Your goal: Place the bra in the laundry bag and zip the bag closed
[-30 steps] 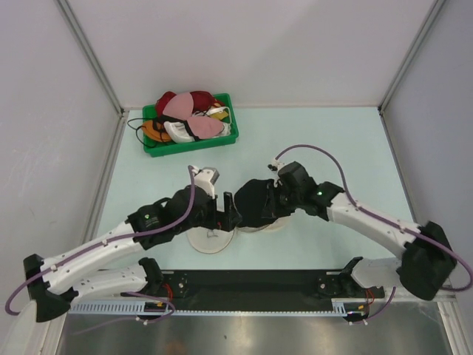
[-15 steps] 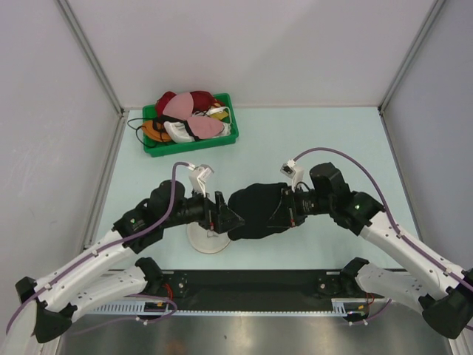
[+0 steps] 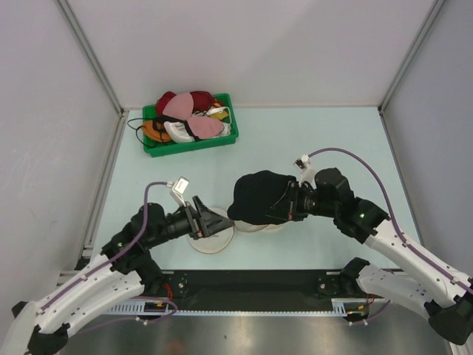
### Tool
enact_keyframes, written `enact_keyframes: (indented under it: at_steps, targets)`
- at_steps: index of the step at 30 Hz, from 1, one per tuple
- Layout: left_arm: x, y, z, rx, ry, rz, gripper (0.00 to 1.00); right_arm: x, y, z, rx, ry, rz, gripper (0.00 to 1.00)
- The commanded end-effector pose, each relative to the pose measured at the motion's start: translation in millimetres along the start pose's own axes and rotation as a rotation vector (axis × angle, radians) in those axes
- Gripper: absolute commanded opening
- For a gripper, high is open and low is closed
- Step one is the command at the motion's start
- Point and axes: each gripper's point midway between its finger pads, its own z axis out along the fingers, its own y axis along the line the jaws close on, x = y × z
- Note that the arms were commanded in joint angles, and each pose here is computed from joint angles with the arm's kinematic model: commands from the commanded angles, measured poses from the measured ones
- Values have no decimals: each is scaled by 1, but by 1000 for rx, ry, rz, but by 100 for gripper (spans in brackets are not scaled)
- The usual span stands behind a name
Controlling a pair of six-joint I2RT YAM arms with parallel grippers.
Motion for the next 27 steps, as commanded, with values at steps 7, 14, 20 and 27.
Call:
enact_keyframes:
  at_steps: [7,14,20,27]
  targets:
    - [-24,-31,23,215,-130,-400,100,-29,56,11,-152,-264,27,0]
    - [-22,-31,36,239,-109,-428,96,-9,64,20,-194,-198,47,0]
    - [-25,-19,40,209,-152,-402,71,14,76,25,-276,-99,103,0]
    - [-34,0,32,89,-229,-239,0,42,68,29,-243,62,86,18]
